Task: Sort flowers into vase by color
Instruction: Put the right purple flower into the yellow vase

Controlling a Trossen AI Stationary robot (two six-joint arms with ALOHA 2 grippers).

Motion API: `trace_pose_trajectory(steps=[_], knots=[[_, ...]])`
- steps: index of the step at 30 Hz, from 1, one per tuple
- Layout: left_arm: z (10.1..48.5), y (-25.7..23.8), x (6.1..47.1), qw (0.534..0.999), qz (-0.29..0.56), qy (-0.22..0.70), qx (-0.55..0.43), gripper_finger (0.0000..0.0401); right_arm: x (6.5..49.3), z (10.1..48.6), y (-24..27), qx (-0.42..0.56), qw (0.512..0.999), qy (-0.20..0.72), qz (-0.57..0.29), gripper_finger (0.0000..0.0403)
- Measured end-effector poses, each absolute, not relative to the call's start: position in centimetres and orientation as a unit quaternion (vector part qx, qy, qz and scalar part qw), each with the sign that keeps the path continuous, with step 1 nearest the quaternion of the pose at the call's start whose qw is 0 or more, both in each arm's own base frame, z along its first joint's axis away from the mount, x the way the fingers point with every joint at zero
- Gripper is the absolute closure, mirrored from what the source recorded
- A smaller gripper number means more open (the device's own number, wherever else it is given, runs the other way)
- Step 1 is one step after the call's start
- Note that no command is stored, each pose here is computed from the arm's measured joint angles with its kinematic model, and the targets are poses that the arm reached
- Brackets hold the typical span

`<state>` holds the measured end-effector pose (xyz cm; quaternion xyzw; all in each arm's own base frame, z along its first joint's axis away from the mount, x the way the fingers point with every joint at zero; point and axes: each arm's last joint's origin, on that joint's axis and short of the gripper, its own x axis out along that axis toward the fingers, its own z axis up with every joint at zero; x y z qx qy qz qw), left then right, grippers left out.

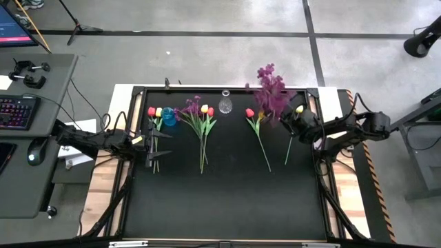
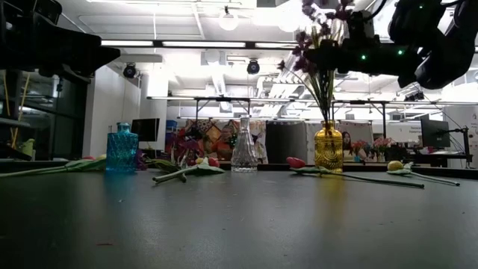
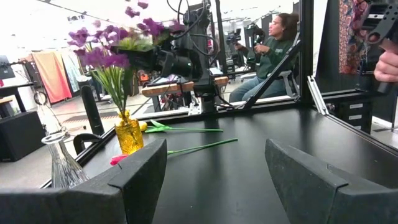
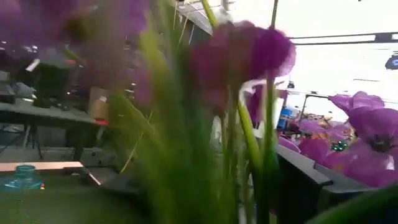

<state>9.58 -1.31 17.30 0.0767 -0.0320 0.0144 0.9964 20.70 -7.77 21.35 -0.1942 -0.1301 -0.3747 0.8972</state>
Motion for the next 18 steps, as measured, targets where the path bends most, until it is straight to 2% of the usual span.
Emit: trace_pose_trajectory(steps=[18], knots=[[17.30, -1.31, 9.58, 0.996, 0.014, -0.032, 0.077, 0.0139, 20.53, 22.08, -7.54, -0.189, 0.890, -0.166, -0.381, 0.0195]])
